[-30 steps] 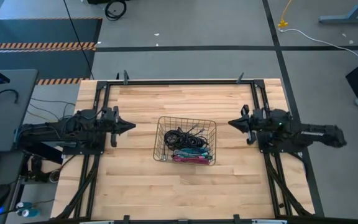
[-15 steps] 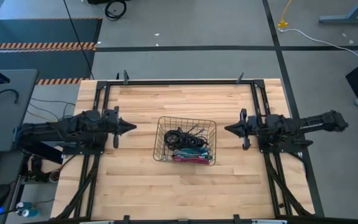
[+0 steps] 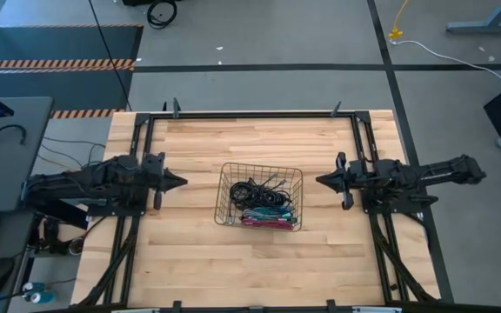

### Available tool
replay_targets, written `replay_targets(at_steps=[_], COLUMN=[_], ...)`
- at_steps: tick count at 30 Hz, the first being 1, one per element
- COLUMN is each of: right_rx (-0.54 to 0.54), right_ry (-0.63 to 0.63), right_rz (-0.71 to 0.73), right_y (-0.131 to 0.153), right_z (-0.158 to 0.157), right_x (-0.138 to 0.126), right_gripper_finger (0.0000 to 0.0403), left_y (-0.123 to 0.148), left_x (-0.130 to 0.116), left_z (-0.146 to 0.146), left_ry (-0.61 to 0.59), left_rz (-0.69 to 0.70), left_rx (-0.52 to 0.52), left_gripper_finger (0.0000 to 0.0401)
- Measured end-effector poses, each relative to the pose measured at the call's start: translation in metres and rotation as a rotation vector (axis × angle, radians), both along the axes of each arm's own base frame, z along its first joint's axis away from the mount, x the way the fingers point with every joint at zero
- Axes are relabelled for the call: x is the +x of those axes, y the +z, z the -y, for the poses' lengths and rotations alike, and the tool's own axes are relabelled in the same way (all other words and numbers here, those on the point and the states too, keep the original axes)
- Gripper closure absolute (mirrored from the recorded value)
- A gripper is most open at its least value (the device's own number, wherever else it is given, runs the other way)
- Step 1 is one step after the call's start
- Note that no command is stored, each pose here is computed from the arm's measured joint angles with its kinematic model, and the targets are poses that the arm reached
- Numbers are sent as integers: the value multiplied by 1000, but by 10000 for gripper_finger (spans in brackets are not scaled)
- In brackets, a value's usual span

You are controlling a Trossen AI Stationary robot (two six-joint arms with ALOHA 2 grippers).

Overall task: Pick and place USB-C Cables
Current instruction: Adjust the wire basket

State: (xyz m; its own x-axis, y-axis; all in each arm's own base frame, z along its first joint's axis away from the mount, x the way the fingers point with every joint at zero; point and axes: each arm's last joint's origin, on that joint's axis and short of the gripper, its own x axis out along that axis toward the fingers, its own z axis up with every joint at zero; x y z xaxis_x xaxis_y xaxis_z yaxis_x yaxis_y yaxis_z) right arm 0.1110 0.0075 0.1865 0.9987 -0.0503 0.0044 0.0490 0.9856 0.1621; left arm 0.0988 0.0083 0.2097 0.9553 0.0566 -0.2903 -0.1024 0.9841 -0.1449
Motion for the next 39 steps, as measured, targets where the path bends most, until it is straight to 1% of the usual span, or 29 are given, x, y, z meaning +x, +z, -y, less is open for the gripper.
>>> replay_targets(at_steps=[4,7,10,12,15,17,19,21,24,27,29,32,33,35,39], right_rx=[3,3,-2,-13,-21,-16,-2,4,3,2,35,143,162,172,176], right_ry=[0,0,-3,-12,-23,-23,-22,-22,-22,-29,-36,-107,-134,-158,-157], right_rz=[28,29,22,19,19,19,17,12,7,-20,-20,20,35,51,67], right_y=[3,3,2,2,2,2,2,1,1,-2,-2,0,2,3,4], right_z=[0,0,0,1,1,1,1,1,1,1,1,3,4,5,5], right_x=[-2,-2,-2,-2,-2,-2,-2,-2,-2,-2,-2,-2,-2,-2,-3], right_gripper_finger=[403,403,403,403,403,403,403,403,403,403,403,398,394,386,374], left_y=[7,8,9,3,-24,-40,-45,-46,-46,-48,-48,-49,-49,-49,-47], left_x=[-11,-18,-20,-16,-7,-1,2,3,3,4,4,5,5,5,5], left_z=[2,2,2,1,-2,-3,-3,-3,-3,-4,-4,-4,-4,-4,-4], left_ry=[-25,-22,-4,13,91,110,103,108,109,119,123,136,141,143,150], left_rz=[95,126,138,142,131,182,259,246,238,220,214,210,212,218,242], left_rx=[53,65,75,86,83,65,61,71,115,108,102,58,42,39,40], left_gripper_finger=[401,401,401,401,401,401,401,401,401,401,401,393,388,377,363])
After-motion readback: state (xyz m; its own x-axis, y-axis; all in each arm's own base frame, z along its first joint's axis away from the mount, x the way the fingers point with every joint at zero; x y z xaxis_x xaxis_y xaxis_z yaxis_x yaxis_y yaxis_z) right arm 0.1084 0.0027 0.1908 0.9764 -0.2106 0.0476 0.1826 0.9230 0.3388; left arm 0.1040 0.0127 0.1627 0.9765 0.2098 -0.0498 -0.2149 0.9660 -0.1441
